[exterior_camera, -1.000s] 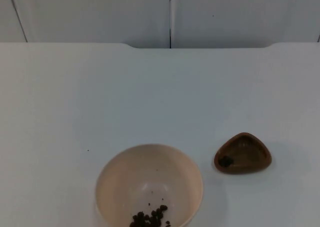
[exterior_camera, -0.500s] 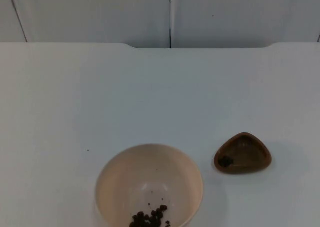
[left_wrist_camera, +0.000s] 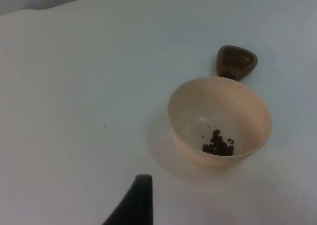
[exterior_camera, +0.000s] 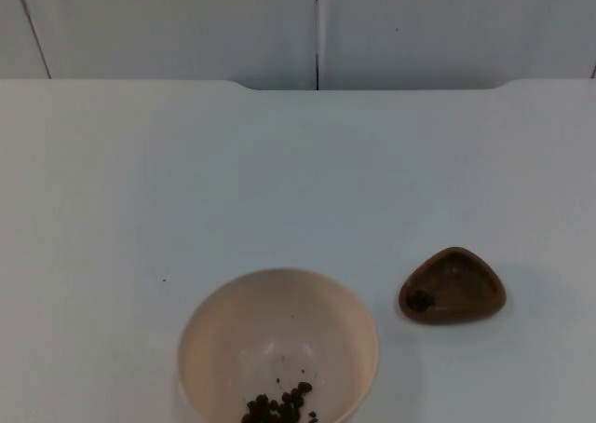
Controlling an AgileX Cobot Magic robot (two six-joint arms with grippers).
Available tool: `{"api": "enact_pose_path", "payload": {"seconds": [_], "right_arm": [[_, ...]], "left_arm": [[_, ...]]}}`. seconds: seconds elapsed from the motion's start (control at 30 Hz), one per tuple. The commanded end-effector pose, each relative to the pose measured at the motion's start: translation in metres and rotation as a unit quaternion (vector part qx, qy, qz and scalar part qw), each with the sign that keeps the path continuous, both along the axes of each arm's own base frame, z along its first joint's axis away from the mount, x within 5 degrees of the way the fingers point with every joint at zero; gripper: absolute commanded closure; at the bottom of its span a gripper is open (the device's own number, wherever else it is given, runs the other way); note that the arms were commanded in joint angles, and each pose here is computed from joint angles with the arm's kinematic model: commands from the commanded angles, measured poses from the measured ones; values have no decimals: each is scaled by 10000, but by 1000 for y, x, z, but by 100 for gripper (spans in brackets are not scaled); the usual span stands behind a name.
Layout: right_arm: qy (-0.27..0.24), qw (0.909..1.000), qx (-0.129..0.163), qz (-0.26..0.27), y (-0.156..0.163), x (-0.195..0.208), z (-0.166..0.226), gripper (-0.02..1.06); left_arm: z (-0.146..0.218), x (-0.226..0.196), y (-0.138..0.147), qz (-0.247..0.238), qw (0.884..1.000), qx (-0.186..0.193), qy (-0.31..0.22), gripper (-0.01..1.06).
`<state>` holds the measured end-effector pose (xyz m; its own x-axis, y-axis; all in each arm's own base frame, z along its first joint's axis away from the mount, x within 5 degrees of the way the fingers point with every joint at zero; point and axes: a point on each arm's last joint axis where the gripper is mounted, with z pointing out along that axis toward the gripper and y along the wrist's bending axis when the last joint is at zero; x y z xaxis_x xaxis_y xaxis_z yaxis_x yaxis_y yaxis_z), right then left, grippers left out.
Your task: Pick up the bowl with the left hand and pour the coffee beans from the cup into the bowl with the right hand.
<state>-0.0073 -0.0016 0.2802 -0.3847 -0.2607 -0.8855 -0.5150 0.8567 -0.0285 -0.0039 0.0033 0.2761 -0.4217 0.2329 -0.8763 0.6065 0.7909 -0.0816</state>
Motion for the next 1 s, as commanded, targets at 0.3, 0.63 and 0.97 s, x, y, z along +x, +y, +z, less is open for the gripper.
{"api": "enact_pose_path", "payload": {"seconds": [0.3,0.63,0.97], "right_arm": [[-43,10000,-26,33,0,0,0,29],[-28,10000,-1,6,0,0,0,23],[2,9999,48,-150,-2,1,0,-1]], "left_arm": [[-2,0,-1,-31,10000,-7,5,0],[-1,0,-1,-37,10000,-20,3,0],[-1,0,-1,-37,10000,-20,3,0]]}}
